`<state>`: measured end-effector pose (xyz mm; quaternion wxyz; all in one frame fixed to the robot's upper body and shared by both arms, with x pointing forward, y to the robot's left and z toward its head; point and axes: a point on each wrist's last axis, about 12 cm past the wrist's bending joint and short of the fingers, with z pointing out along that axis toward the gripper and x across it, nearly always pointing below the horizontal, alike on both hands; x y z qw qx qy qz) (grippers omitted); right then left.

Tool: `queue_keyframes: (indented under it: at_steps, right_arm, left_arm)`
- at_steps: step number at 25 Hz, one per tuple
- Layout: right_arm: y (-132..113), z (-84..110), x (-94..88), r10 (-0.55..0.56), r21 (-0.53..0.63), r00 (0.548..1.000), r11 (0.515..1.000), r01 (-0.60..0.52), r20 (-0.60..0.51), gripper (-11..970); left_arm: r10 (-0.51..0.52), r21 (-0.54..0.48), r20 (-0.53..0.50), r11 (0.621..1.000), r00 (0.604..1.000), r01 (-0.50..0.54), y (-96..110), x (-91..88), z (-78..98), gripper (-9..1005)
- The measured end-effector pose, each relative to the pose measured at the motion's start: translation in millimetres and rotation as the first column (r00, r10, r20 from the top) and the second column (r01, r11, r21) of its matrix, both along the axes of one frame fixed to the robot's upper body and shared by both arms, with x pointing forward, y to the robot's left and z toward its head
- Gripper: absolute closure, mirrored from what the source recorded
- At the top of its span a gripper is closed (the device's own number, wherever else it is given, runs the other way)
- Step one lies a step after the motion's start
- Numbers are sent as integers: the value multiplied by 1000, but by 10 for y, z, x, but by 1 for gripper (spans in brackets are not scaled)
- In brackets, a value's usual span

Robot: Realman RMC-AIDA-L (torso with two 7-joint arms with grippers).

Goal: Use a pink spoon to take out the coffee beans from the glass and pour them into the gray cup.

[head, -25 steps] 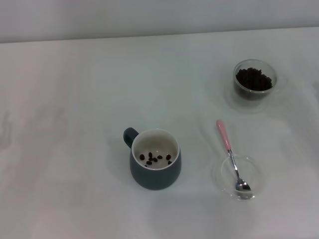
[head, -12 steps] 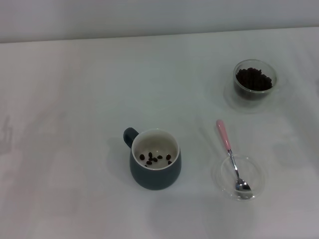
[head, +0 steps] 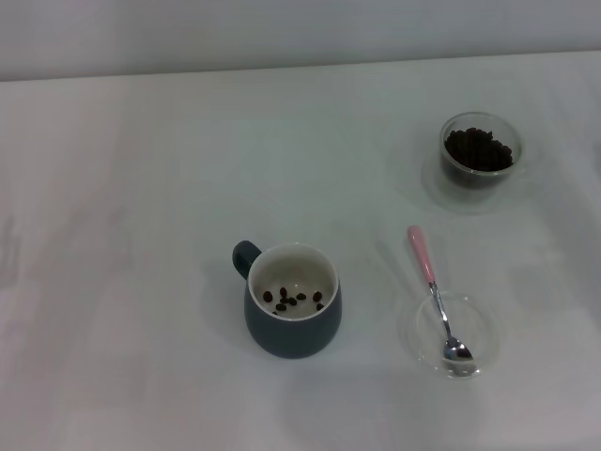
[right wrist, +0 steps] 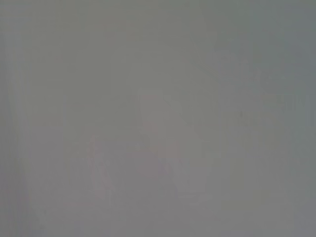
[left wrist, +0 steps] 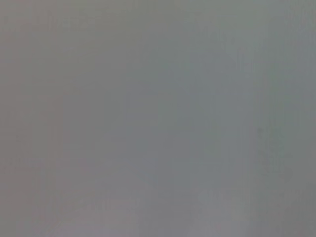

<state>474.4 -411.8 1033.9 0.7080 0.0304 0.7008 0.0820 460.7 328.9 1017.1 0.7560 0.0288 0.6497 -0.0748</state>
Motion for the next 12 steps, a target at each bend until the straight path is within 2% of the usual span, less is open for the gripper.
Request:
queue_keyframes:
  at_steps: [12]
  right_arm:
    - [-54,1,-21,-30,-5,1000,1000,30,-1,278]
  left_arm:
    - [-10,-3,0,1000,1000,10,-34,17,0,528]
